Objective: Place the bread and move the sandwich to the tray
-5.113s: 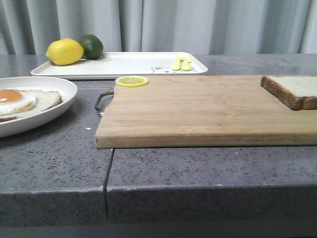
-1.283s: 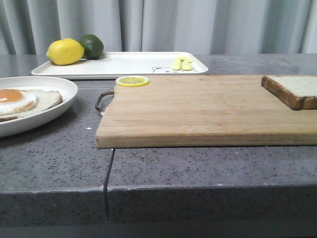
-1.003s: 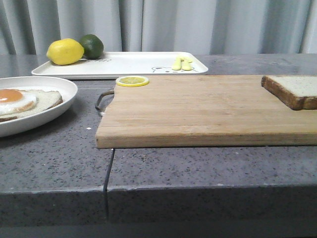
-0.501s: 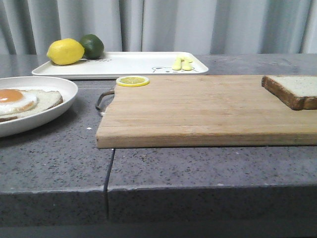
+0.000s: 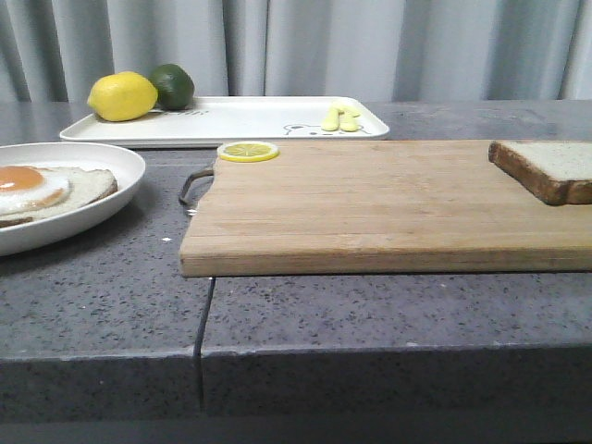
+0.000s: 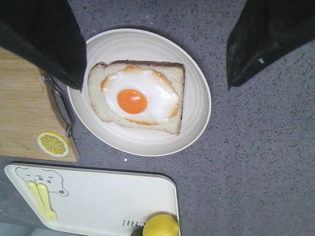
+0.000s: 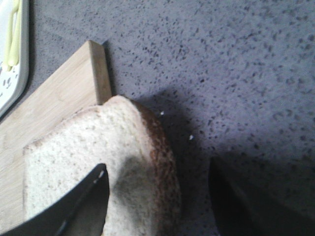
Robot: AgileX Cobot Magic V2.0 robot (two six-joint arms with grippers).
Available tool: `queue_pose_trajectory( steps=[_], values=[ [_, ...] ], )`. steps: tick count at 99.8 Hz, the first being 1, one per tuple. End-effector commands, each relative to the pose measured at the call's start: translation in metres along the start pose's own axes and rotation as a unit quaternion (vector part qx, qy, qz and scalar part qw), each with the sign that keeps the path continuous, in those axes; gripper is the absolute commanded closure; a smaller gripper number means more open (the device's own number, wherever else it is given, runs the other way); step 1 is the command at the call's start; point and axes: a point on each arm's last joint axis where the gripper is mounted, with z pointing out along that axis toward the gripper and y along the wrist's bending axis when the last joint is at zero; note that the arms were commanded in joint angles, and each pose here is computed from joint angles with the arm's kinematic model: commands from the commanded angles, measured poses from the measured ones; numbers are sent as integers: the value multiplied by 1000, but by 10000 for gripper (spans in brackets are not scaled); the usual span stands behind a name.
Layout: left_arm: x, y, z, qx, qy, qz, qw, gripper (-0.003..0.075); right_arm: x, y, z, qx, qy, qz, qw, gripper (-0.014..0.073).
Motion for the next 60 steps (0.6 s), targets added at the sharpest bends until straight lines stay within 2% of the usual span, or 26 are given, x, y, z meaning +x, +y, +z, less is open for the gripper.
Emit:
queue_pose_trajectory(
  steps=[1, 60],
  values=[
    [-13, -5, -4, 14, -40, -6, 999, 176, -6, 9, -4, -30, -9, -4, 1000, 139],
    [-13, -5, -4, 14, -40, -6, 999, 176, -2, 14, -4, -66, 14, -3, 998, 139]
  ],
)
